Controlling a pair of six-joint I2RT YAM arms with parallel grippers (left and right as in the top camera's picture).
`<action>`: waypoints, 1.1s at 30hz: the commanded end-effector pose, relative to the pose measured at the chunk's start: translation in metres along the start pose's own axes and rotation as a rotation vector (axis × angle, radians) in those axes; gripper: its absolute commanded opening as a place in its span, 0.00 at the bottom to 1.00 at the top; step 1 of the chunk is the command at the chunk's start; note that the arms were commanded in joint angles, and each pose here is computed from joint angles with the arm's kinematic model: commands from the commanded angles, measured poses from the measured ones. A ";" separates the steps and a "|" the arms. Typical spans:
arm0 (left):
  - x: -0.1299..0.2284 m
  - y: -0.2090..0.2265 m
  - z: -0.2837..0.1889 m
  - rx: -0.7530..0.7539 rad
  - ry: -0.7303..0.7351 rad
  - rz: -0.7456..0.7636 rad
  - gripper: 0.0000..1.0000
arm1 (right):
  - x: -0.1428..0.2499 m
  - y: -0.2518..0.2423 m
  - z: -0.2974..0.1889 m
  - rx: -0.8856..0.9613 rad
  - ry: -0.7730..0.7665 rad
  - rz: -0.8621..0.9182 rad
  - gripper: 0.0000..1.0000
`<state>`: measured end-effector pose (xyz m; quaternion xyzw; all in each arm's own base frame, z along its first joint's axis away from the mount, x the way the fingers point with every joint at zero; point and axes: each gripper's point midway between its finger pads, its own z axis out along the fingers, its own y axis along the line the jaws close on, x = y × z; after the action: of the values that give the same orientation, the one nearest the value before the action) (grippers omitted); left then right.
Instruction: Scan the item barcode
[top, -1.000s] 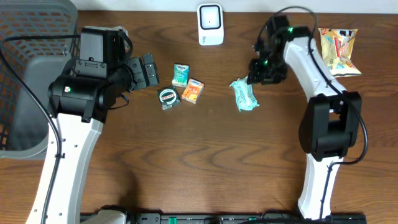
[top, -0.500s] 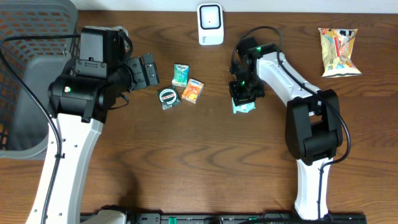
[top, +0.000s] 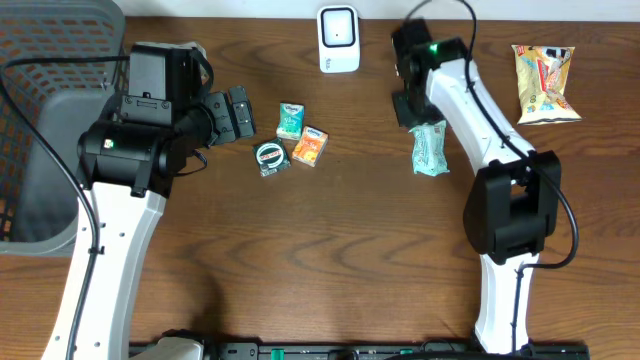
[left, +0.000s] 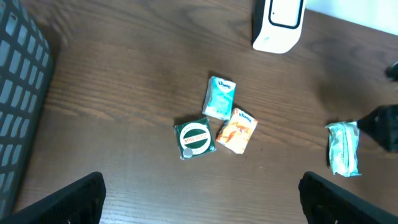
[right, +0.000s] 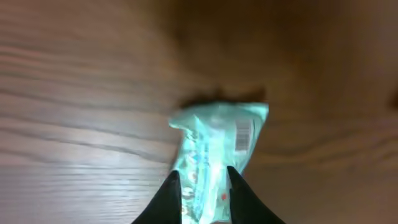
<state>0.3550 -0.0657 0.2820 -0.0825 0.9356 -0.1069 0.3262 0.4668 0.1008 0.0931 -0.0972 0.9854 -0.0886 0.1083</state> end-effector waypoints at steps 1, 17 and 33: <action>-0.002 0.002 -0.002 -0.011 -0.010 0.005 0.98 | -0.004 0.035 -0.012 -0.149 -0.016 -0.076 0.16; -0.002 0.002 -0.002 -0.011 -0.010 0.005 0.97 | 0.101 -0.017 0.057 0.112 0.325 0.055 0.01; -0.002 0.002 -0.002 -0.011 -0.010 0.005 0.98 | 0.032 -0.058 0.017 -0.208 0.150 0.265 0.85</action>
<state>0.3548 -0.0657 0.2818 -0.0826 0.9358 -0.1070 0.3256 0.4567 0.0402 0.0913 0.0084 0.9965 -0.0574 0.0607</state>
